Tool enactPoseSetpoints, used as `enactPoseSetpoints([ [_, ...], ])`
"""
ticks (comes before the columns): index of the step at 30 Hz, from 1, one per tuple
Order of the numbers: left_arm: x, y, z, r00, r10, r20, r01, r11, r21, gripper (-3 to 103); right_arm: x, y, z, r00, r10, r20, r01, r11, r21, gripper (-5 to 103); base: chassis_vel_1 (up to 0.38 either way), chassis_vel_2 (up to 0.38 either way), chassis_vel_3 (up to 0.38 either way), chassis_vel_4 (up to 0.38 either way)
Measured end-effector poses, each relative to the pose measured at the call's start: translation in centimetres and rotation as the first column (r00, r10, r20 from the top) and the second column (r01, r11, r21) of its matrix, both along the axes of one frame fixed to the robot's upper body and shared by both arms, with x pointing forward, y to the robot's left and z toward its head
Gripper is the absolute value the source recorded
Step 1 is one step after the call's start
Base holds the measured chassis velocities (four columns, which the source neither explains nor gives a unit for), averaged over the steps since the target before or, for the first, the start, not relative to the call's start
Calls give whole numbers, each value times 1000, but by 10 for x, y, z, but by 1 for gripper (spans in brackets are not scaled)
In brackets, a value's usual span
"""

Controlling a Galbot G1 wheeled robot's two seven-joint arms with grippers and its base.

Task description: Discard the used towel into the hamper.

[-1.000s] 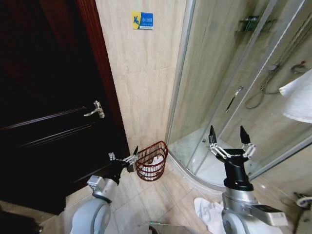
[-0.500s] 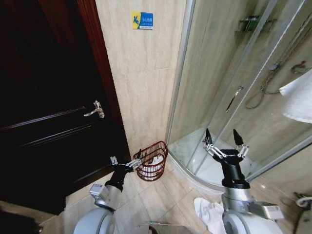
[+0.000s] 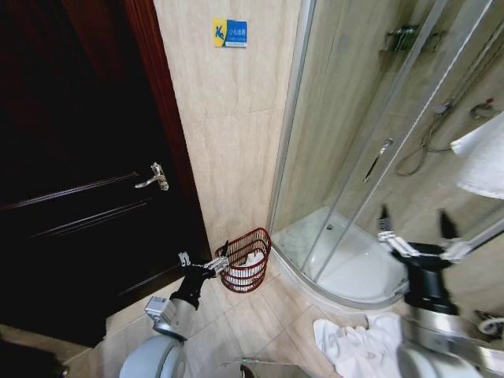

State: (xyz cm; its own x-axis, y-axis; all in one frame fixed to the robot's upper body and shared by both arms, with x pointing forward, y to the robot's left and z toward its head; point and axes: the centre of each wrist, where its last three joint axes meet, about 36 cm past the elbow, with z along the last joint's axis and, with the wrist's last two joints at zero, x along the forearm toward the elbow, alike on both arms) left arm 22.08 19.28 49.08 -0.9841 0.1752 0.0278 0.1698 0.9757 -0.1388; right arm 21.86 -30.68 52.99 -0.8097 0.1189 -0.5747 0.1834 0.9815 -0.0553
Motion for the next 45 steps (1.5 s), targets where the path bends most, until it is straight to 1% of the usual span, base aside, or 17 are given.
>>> enactPoseSetpoints([
  [5,0,0,0,1000,0,0,0,1000,0,100,-1,-5,-1,1000,-7,6,6,1000,13,100,-99,-91,93,83],
  [14,0,0,-1,1000,0,-1,0,1000,-1,100,2,0,-3,1000,6,24,-7,999,37,100,-203,-205,203,212],
  [16,0,0,-1,1000,0,-1,0,1000,-2,100,4,-3,0,998,31,59,-33,999,38,100,-237,-240,234,238],
  [17,0,0,-1,1000,0,-1,0,1000,-2,100,4,-3,0,998,31,59,-33,999,38,100,-231,-240,227,244],
  [20,0,0,-1,1000,-1,-2,1,1000,-2,100,17,-13,5,986,43,159,-46,999,12,100,-166,-168,194,154],
  [21,0,0,-1,1000,-1,-2,1,1000,-2,100,17,-13,5,986,43,159,-46,999,12,100,-101,-154,177,43],
  [22,0,0,-1,1000,-1,-2,1,1000,-2,100,21,-14,7,981,44,187,-47,999,7,100,-14,-72,73,43],
  [24,0,0,-1,1000,0,-2,0,1000,-2,100,26,-14,14,969,64,238,-72,997,26,100,9,-47,57,7],
  [25,0,0,-1,1000,0,-2,0,1000,-2,100,26,-14,14,969,64,238,-72,997,26,100,31,-22,57,51],
  [28,0,0,-1,1000,-1,-2,1,1000,-1,100,33,-13,32,955,116,274,-132,990,39,100,57,33,-60,-13],
  [29,0,0,-1,1000,-1,-2,1,1000,-1,100,33,-13,32,955,116,274,-132,990,39,100,64,30,-89,-56],
  [31,0,0,-1,1000,-1,-2,1,1000,-1,100,37,-18,46,948,137,287,-151,988,30,100,64,53,-84,-50],
  [32,0,0,-1,1000,-1,-2,1,1000,-1,100,41,-23,56,946,149,288,-160,987,12,100,0,0,0,0],
  [33,0,0,-1,1000,-1,-2,1,1000,-1,100,41,-23,56,946,149,288,-160,987,12,100,0,0,0,0],
  [36,0,0,-1,1000,0,-2,0,1000,-1,100,56,-38,75,945,135,297,-133,991,-25,100,0,0,0,0],
  [40,0,0,-1,1000,0,-2,0,1000,-1,100,68,-48,88,944,131,302,-125,991,-41,100,0,0,0,0],
  [45,0,0,-1,1000,0,-2,0,1000,-1,100,95,-63,116,928,143,345,-125,989,-73,100,0,0,0,0],
])
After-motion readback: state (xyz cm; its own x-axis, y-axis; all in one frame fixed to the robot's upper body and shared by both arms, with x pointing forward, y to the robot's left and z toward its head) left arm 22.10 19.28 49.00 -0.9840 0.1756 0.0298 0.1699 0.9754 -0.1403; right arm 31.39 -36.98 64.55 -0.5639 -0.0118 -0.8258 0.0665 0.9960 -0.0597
